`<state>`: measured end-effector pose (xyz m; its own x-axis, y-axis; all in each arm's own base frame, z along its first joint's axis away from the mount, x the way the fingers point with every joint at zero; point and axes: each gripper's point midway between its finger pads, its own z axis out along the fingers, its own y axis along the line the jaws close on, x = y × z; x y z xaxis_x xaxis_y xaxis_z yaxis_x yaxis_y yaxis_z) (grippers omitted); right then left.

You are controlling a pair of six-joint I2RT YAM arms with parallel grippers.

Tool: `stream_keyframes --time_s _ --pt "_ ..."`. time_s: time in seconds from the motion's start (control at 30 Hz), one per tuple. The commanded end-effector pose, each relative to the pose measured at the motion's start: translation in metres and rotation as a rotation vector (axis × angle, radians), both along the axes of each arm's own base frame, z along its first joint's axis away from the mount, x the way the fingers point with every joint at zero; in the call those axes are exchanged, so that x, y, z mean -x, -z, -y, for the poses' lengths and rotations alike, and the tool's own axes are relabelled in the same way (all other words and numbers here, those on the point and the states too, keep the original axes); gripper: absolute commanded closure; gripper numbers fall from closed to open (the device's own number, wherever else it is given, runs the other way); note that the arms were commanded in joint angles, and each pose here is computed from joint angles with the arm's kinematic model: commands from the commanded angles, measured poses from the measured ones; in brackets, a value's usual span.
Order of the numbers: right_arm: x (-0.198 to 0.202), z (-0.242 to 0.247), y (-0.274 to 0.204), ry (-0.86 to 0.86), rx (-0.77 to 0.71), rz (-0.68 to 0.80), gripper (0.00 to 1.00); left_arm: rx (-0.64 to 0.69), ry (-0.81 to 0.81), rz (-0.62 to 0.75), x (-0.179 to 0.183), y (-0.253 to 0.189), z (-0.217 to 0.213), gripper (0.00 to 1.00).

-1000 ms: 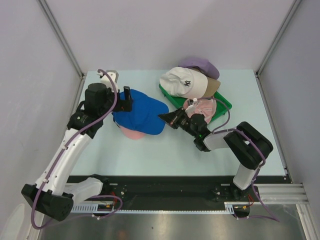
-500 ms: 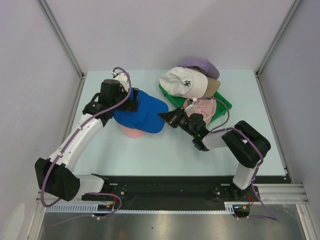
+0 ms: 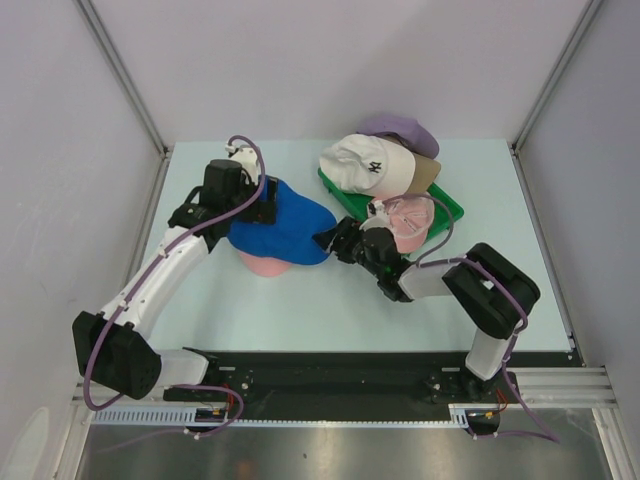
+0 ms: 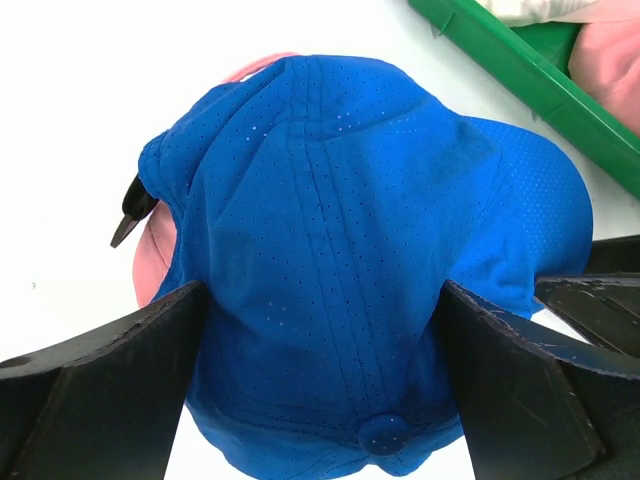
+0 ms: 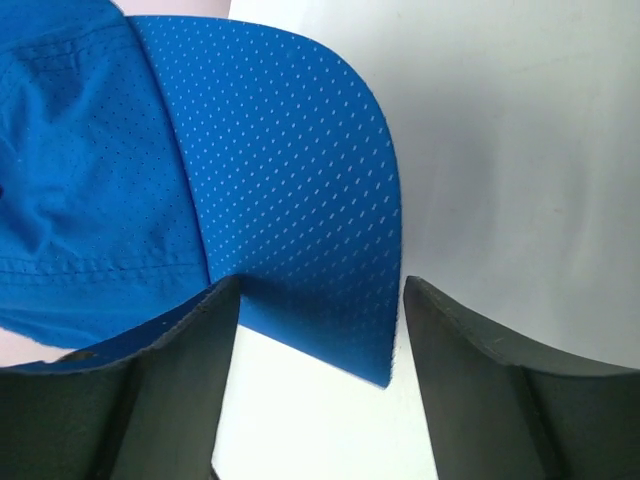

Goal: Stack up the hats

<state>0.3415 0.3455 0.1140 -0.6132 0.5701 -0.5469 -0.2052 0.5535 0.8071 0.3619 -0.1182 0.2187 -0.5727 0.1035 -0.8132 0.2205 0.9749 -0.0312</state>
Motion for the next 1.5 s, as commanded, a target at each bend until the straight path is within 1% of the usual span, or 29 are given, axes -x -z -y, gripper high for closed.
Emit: stream_keyframes --time_s 0.0,0.07,0.13,0.17,0.23,0.4,0.43,0.53,0.63,0.67,0.7,0.77,0.8,0.83,0.87,0.93,1.07,1.13,1.2,1.23,1.3,1.33,1.4,1.47 --pt "-0.013 -0.015 -0.011 -0.007 0.001 0.078 0.33 -0.035 -0.011 0.001 0.000 0.005 -0.008 0.00" --pt "-0.014 -0.017 -0.005 -0.007 0.006 0.078 0.40 -0.036 -0.012 0.006 -0.001 0.004 -0.009 0.00" --pt "-0.013 -0.018 -0.003 -0.013 0.000 0.081 0.40 -0.037 -0.015 0.019 -0.001 0.001 -0.010 0.00" --pt "-0.014 -0.018 -0.002 -0.012 0.004 0.079 0.35 -0.035 -0.015 0.024 -0.001 0.000 -0.010 0.00" --pt "-0.012 -0.017 -0.005 -0.016 0.015 0.085 0.30 -0.036 -0.014 0.024 -0.002 0.002 -0.010 0.00" --pt "-0.002 -0.004 -0.018 0.002 0.078 0.129 0.22 -0.052 -0.005 0.004 -0.007 0.011 -0.008 0.00" --pt "0.001 -0.002 -0.020 0.001 0.089 0.137 0.13 -0.057 -0.004 0.002 -0.008 0.013 -0.008 0.00" --pt "0.010 0.016 -0.041 0.027 0.133 0.184 0.09 -0.052 0.022 -0.002 -0.012 0.017 -0.003 0.00" --pt "0.019 0.038 -0.068 0.059 0.220 0.251 0.08 -0.044 0.060 -0.001 -0.017 0.020 0.004 0.00" --pt "0.022 0.045 -0.066 0.059 0.269 0.249 0.08 -0.039 0.071 0.005 -0.019 0.018 0.007 0.00" --pt "0.024 0.054 -0.092 0.078 0.285 0.316 0.08 -0.037 0.087 0.000 -0.022 0.021 0.011 0.00" --pt "0.025 0.069 -0.101 0.099 0.346 0.321 0.07 -0.009 0.142 -0.009 -0.022 0.023 0.021 0.00" --pt "0.024 0.080 -0.121 0.134 0.356 0.361 0.06 -0.020 0.169 -0.006 -0.023 0.025 0.024 0.00" --pt "0.023 0.087 -0.130 0.149 0.363 0.375 0.04 -0.018 0.187 -0.004 -0.022 0.024 0.026 0.00" --pt "0.020 0.097 -0.130 0.160 0.388 0.364 0.03 -0.007 0.230 -0.005 -0.020 0.025 0.032 0.00" --pt "0.015 0.108 -0.146 0.180 0.387 0.376 0.04 0.010 0.288 0.005 -0.017 0.022 0.040 0.00" --pt "0.000 0.127 -0.150 0.217 0.462 0.367 0.04 0.042 0.423 0.033 -0.008 0.016 0.058 0.01" --pt "-0.007 0.133 -0.148 0.219 0.490 0.338 0.03 0.040 0.442 0.040 -0.007 0.015 0.060 0.00" --pt "-0.019 0.148 -0.141 0.244 0.516 0.291 0.03 0.024 0.423 0.035 -0.009 0.015 0.056 0.00" --pt "-0.024 0.152 -0.129 0.246 0.548 0.246 0.04 0.020 0.402 0.043 -0.012 0.009 0.054 0.00" --pt "-0.031 0.162 -0.120 0.257 0.591 0.209 0.04 -0.001 0.344 0.065 -0.017 0.000 0.045 0.00" --pt "-0.031 0.167 -0.104 0.248 0.653 0.172 0.04 0.008 0.315 0.094 -0.018 -0.012 0.042 0.00" --pt "-0.036 0.166 -0.102 0.239 0.681 0.170 0.04 0.001 0.266 0.138 -0.020 -0.030 0.035 0.00" --pt "-0.039 0.161 -0.096 0.199 0.710 0.154 0.04 0.018 0.221 0.200 -0.020 -0.057 0.029 0.00"
